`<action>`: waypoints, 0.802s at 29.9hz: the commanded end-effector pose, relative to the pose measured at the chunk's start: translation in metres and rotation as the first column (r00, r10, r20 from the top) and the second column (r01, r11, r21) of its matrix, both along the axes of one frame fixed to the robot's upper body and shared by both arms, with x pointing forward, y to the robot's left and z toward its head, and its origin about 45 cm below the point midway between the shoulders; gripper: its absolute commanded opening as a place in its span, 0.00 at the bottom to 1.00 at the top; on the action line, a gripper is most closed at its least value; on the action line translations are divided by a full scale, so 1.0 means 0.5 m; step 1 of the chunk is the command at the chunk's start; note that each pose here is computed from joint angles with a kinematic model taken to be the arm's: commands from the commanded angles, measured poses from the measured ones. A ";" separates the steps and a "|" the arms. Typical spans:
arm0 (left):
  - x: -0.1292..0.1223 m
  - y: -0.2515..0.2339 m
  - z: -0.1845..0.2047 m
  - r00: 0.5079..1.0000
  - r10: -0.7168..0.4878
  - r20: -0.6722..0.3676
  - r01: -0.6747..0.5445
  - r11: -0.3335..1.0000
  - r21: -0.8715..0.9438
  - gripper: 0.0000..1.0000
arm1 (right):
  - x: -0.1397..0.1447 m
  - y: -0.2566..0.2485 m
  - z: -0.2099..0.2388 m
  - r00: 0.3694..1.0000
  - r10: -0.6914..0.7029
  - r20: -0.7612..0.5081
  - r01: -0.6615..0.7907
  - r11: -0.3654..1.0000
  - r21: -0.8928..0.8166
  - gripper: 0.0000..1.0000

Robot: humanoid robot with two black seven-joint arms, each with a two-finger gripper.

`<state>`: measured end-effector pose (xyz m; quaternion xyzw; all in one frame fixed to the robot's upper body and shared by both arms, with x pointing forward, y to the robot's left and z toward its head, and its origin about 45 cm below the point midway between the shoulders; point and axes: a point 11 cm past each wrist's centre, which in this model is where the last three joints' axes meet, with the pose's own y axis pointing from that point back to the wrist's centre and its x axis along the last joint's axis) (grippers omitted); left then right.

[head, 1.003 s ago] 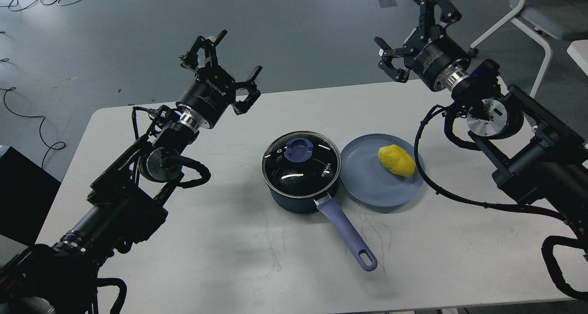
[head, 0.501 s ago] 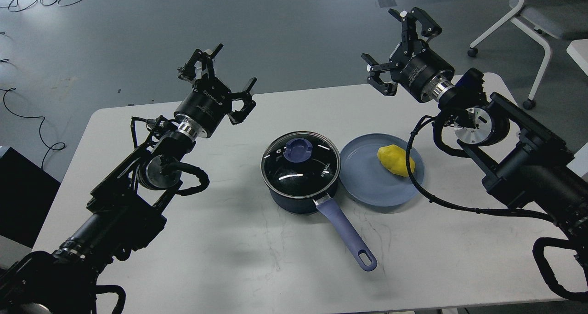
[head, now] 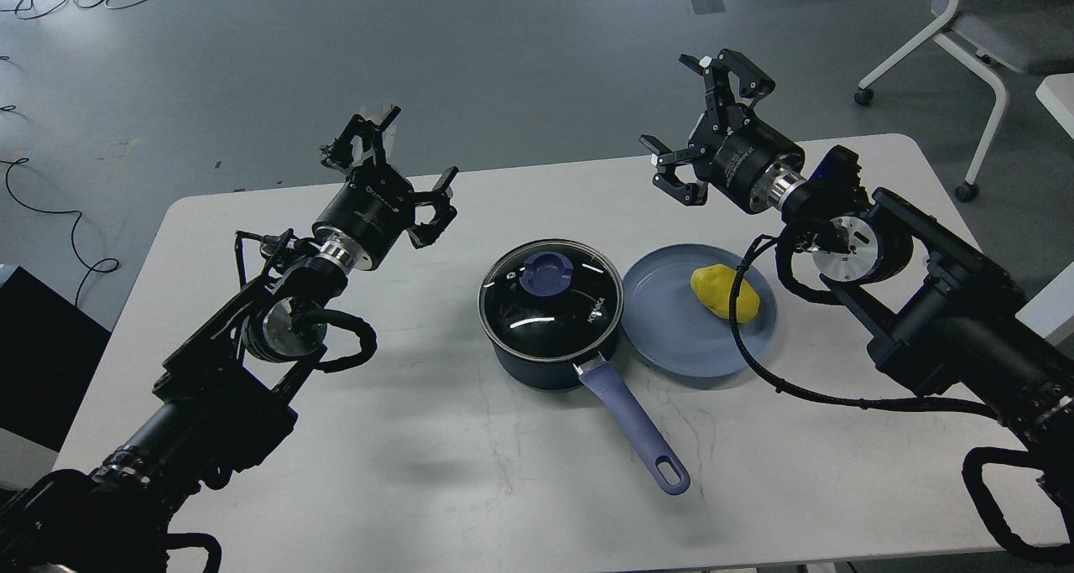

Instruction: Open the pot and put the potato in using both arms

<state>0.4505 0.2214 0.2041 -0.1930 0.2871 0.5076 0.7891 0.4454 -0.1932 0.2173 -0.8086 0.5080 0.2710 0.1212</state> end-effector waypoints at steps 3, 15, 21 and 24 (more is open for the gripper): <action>0.007 0.001 -0.006 0.999 0.042 -0.028 -0.041 0.999 0.032 0.98 | -0.013 -0.005 -0.023 1.000 -0.005 -0.024 0.005 1.000 0.003 1.00; 0.018 0.012 0.013 0.998 0.057 -0.006 -0.057 0.997 0.056 0.98 | -0.010 -0.018 -0.017 1.000 -0.027 -0.014 0.027 0.999 0.018 1.00; 0.028 0.020 0.036 0.993 0.065 0.102 -0.092 0.954 0.286 0.98 | -0.006 -0.044 0.011 0.999 -0.037 0.023 0.036 0.999 0.010 1.00; 0.041 0.024 0.064 0.955 0.062 0.291 -0.231 0.770 0.595 0.98 | -0.003 -0.076 0.019 0.998 -0.057 0.036 0.058 0.998 -0.015 1.00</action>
